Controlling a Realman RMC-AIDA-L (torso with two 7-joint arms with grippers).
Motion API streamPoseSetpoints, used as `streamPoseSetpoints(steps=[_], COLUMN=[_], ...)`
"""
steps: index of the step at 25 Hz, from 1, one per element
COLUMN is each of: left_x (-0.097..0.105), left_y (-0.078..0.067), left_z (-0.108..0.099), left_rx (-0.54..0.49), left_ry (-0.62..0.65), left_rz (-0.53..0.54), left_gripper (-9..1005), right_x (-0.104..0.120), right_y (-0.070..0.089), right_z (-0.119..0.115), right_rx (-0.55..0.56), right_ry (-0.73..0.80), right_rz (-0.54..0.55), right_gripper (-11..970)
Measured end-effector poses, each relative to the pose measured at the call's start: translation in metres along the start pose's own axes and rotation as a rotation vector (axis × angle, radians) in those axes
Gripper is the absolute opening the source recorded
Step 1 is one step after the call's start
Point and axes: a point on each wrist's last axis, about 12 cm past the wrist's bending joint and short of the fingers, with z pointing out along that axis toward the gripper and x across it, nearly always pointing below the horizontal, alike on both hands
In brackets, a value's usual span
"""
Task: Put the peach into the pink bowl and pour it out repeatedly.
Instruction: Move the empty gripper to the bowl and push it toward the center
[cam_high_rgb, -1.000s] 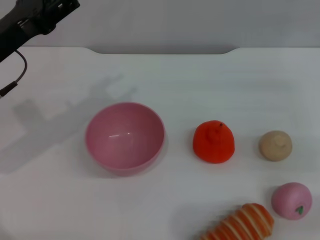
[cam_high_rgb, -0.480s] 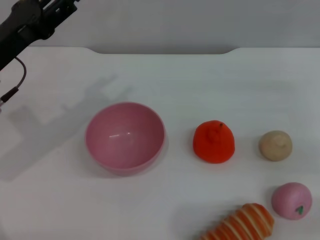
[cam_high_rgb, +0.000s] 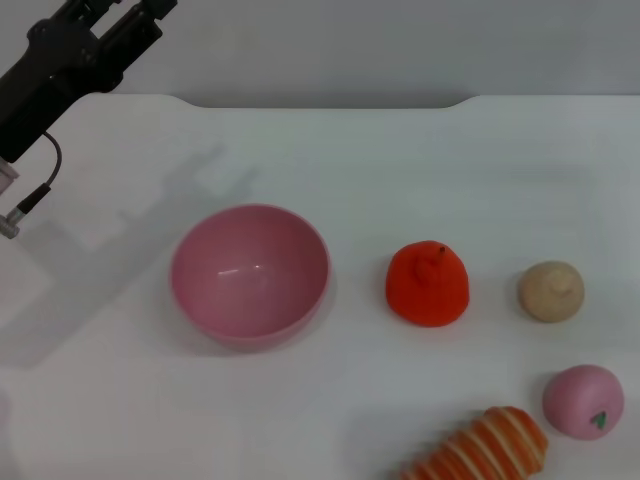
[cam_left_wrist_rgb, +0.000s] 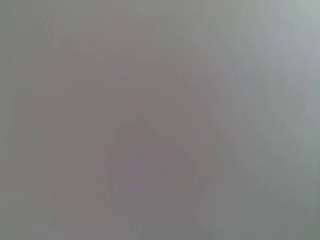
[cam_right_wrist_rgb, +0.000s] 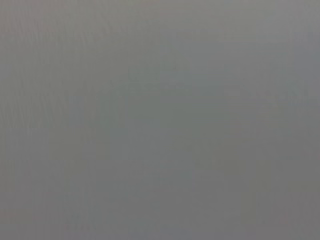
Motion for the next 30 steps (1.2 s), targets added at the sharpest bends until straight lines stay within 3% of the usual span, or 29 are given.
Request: streamPoseSetpoints(steps=[9, 10, 11, 12, 13, 15, 16, 19, 24, 30], left_x=[-0.015, -0.038, -0.038, -0.053, -0.053, -0.077, -0.079, -0.08, -0.066, -0.063], left_y=[0.006, 0.01, 0.01, 0.01, 0.01, 0.009, 0.008, 0.01, 0.007, -0.005], left_z=[0.014, 0.028, 0.028, 0.039, 0.039, 0.057, 0.06, 0.068, 0.086, 0.096], left_rx=[0.076, 0.185, 0.185, 0.24, 0.24, 0.265, 0.258, 0.178, -0.035, -0.258], left_ry=[0.051, 0.172, 0.172, 0.288, 0.288, 0.572, 0.608, 0.787, 1.095, 1.211], left_rz=[-0.093, -0.15, -0.15, -0.172, -0.172, -0.172, -0.168, -0.153, -0.103, -0.01], left_gripper=[592, 591, 590, 589, 588, 587, 586, 583, 579, 573], right_x=[0.0, 0.001, 0.001, 0.002, 0.002, 0.005, 0.006, 0.009, 0.015, 0.014], right_y=[-0.001, -0.001, -0.001, 0.0, 0.0, 0.006, 0.008, 0.015, 0.009, -0.017], right_z=[-0.001, -0.002, -0.002, -0.004, -0.004, -0.005, -0.005, -0.008, -0.024, -0.04], right_rx=[0.0, 0.0, 0.001, -0.014, -0.014, -0.092, -0.136, -0.251, -0.242, -0.157], right_ry=[0.004, 0.006, 0.008, 0.023, 0.023, 0.068, 0.092, 0.161, 0.223, 0.303], right_rz=[-0.001, -0.001, -0.001, -0.008, -0.008, -0.047, -0.068, -0.126, -0.162, -0.251], right_gripper=[656, 656, 656, 656, 656, 656, 656, 655, 655, 655])
